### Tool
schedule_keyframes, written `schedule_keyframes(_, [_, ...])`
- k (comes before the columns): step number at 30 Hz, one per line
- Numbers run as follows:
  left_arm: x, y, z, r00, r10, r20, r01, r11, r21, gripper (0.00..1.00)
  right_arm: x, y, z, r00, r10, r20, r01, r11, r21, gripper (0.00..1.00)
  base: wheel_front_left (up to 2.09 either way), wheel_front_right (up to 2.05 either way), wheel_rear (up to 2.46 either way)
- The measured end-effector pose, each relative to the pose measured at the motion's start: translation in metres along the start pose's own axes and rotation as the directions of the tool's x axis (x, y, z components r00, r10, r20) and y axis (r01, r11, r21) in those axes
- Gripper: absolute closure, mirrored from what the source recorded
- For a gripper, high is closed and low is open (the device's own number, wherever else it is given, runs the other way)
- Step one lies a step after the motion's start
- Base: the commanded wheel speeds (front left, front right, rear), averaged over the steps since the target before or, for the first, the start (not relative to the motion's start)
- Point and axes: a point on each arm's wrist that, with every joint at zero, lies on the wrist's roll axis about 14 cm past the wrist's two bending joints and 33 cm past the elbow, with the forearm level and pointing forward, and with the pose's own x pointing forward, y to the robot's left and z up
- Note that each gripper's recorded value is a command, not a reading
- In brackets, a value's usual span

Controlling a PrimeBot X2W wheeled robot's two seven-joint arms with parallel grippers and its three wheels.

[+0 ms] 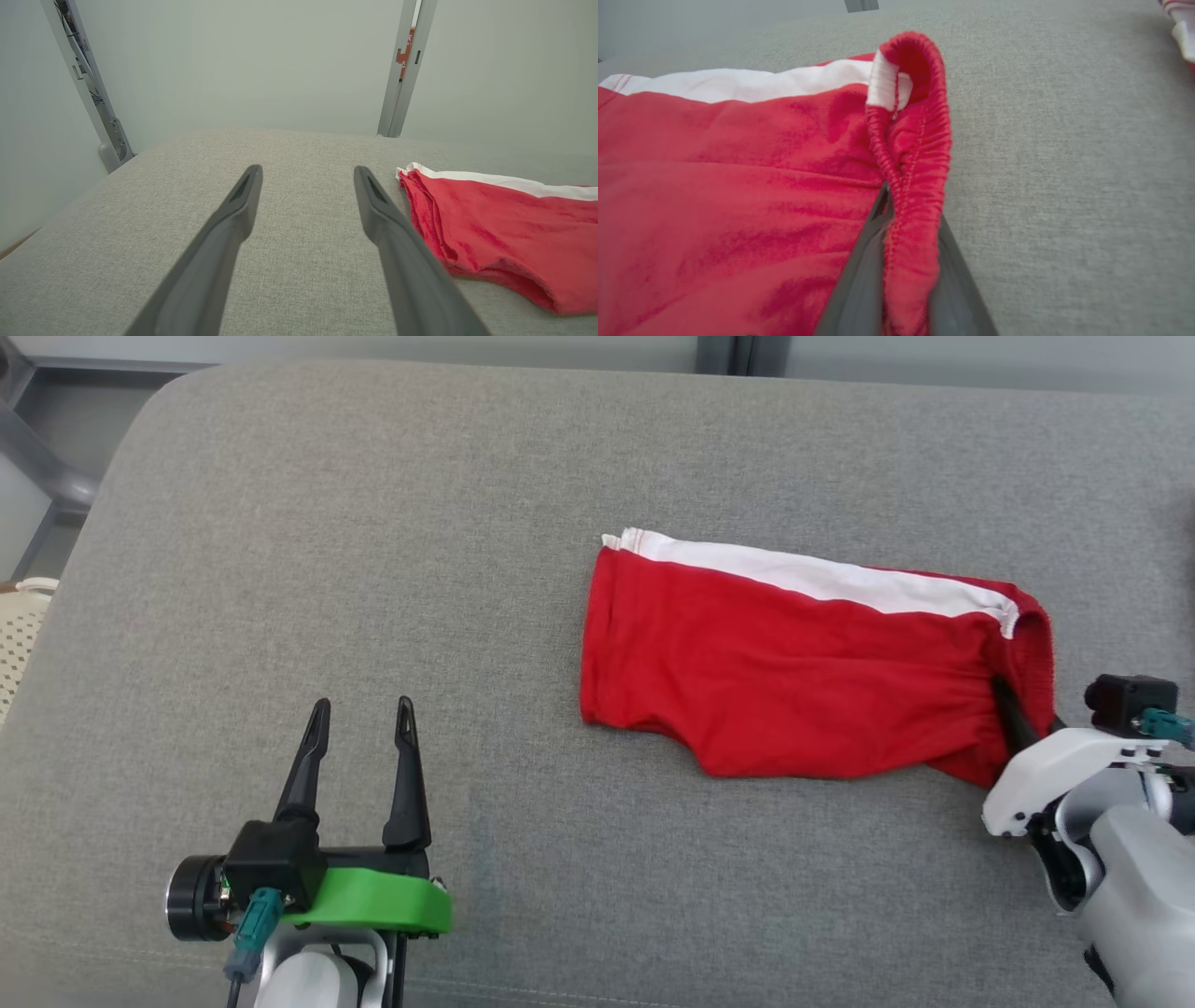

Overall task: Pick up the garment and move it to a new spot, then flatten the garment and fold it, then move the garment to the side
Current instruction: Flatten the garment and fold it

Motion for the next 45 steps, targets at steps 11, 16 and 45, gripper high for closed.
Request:
schedule_keyframes(11, [-0.003, -0.012, 0.009, 0.999, -0.046, 0.028, 0.047, 0.999, -0.012, 0.0, -0.039, -0.074, 0.038, 0.992, -0.124, 0.019, 0.125, 0.991, -0.044, 1.0, 0.0, 0.0, 0.0])
schedule_keyframes(16, [-0.003, -0.021, 0.008, 0.997, -0.073, 0.028, 0.074, 0.997, -0.018, 0.0, -0.037, -0.064, 0.062, 0.995, -0.087, 0.055, 0.088, 0.996, -0.03, 1.0, 0.0, 0.0, 0.0])
schedule_keyframes(45, [-0.006, -0.017, 0.007, 0.999, -0.036, 0.017, 0.037, 0.998, -0.053, 0.0, 0.013, 0.136, 0.061, 0.948, 0.312, 0.056, -0.317, 0.939, 0.133, 1.0, 0.0, 0.0, 0.0])
